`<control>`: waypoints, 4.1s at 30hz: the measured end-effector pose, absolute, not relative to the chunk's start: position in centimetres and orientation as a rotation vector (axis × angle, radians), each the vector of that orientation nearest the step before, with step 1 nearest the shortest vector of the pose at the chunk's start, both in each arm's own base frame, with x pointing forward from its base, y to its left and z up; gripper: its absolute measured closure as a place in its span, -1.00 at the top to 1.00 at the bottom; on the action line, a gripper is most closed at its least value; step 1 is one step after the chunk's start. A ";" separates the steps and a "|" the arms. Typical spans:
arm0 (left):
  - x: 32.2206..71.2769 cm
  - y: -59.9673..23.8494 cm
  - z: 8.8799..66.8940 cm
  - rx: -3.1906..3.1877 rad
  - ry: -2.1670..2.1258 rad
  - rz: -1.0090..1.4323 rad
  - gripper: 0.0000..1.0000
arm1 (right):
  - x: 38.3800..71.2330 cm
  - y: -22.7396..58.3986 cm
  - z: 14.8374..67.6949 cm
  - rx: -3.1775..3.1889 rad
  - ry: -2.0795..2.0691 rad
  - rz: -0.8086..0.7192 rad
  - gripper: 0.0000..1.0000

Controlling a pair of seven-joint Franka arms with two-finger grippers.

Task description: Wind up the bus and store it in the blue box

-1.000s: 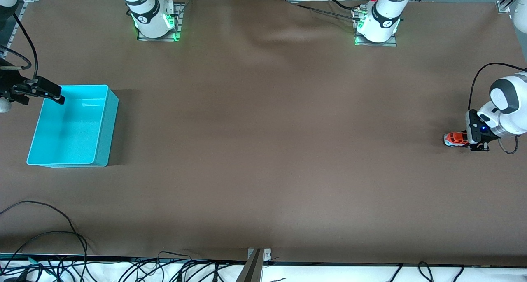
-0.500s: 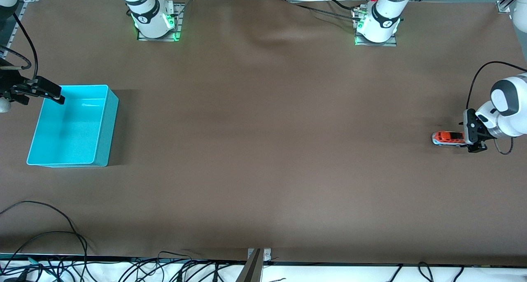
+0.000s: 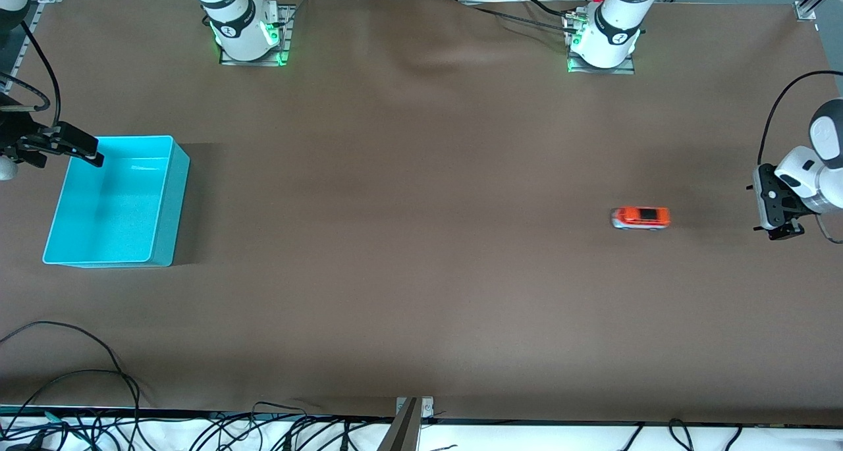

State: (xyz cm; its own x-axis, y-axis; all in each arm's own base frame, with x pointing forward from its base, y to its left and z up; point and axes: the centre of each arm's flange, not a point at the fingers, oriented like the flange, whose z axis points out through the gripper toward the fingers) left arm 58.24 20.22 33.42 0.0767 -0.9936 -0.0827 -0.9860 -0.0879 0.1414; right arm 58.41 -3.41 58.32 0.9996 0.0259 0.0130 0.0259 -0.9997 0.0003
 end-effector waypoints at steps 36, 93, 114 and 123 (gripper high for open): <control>61.2 1.2 51.5 2.722 -1.125 -0.276 1.00 | 58.4 -3.4 58.3 3.141 0.040 0.020 1.00; 53.1 -3.2 60.0 3.054 -0.280 -0.142 1.00 | 58.9 -2.6 56.3 3.143 0.062 -0.068 1.00; 54.7 -3.5 60.5 3.061 -0.284 -0.207 1.00 | 58.7 1.1 50.2 3.148 0.089 -0.095 1.00; 54.7 -2.9 60.5 3.112 -0.286 -0.213 1.00 | 58.3 2.5 46.9 3.150 0.059 -0.069 1.00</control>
